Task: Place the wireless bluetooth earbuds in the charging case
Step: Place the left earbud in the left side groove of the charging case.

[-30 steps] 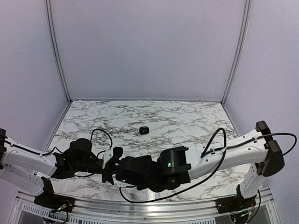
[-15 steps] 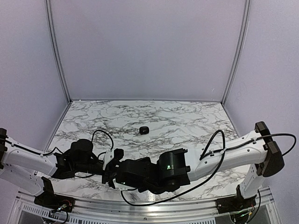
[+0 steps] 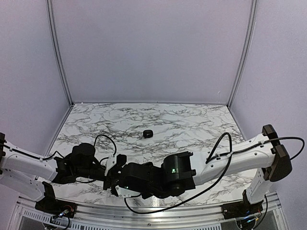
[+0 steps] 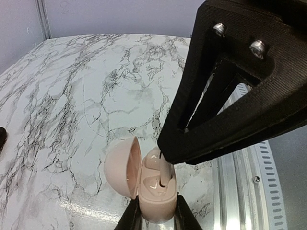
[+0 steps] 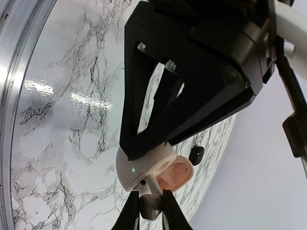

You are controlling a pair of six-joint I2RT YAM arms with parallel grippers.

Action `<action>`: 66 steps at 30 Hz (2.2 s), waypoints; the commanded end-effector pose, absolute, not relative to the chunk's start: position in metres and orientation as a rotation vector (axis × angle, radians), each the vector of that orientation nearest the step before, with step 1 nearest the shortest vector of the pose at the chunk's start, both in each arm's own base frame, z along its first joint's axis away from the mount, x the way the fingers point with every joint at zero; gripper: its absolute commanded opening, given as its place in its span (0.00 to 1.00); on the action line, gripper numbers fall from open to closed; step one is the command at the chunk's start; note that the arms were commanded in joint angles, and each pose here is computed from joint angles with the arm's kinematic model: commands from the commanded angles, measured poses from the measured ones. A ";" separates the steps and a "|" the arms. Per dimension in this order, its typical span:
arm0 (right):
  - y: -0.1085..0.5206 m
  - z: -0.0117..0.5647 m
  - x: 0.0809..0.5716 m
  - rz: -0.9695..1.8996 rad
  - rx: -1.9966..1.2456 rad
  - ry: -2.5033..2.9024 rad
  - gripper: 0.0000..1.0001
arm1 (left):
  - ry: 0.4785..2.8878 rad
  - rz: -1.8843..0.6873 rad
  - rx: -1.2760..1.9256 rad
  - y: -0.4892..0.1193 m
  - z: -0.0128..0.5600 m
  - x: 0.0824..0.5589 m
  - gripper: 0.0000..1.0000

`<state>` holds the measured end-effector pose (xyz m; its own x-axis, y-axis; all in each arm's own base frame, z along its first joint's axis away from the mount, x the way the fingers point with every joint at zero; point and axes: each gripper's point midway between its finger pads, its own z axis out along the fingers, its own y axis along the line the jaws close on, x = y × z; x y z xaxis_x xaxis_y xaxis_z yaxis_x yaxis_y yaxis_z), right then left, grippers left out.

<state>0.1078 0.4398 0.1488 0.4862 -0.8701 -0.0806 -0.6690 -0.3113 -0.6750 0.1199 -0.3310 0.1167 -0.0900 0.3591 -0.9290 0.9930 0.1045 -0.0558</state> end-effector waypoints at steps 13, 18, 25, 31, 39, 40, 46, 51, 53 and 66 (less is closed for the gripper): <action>0.441 0.159 0.099 -0.328 -2.103 1.262 0.19 | 1.370 -1.036 1.346 -0.340 0.165 0.110 0.00; 0.441 0.160 0.102 -0.347 -2.089 1.262 0.24 | 1.362 -1.024 1.330 -0.337 0.168 0.111 0.00; 0.445 0.166 0.105 -0.354 -2.054 1.261 0.30 | 1.364 -1.023 1.328 -0.337 0.167 0.112 0.00; 0.451 0.181 0.108 -0.338 -1.994 1.250 0.35 | 1.362 -1.026 1.326 -0.337 0.167 0.111 0.00; 0.454 0.204 0.112 -0.316 -1.909 1.241 0.42 | 1.362 -1.021 1.326 -0.337 0.166 0.112 0.00; 0.453 0.206 0.114 -0.327 -1.894 1.238 0.42 | 1.366 -1.022 1.328 -0.338 0.164 0.112 0.00; 0.452 0.220 0.115 -0.299 -1.841 1.229 0.45 | 1.369 -1.023 1.327 -0.339 0.164 0.113 0.00; 0.444 0.217 0.116 -0.308 -1.843 1.237 0.48 | 1.363 -1.013 1.324 -0.339 0.165 0.114 0.00; 0.440 0.214 0.117 -0.327 -1.843 1.242 0.48 | 1.361 -1.013 1.322 -0.339 0.166 0.114 0.00; 0.436 0.245 0.097 -0.051 -1.761 1.253 0.50 | 1.348 -1.014 1.315 -0.340 0.169 0.115 0.00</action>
<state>0.1072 0.4313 0.2230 0.4847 -0.8153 -0.3168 -0.6673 -0.1104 -0.7366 0.1161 -0.3364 0.1553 0.0036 0.2448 -0.9696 0.9961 0.0849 0.0251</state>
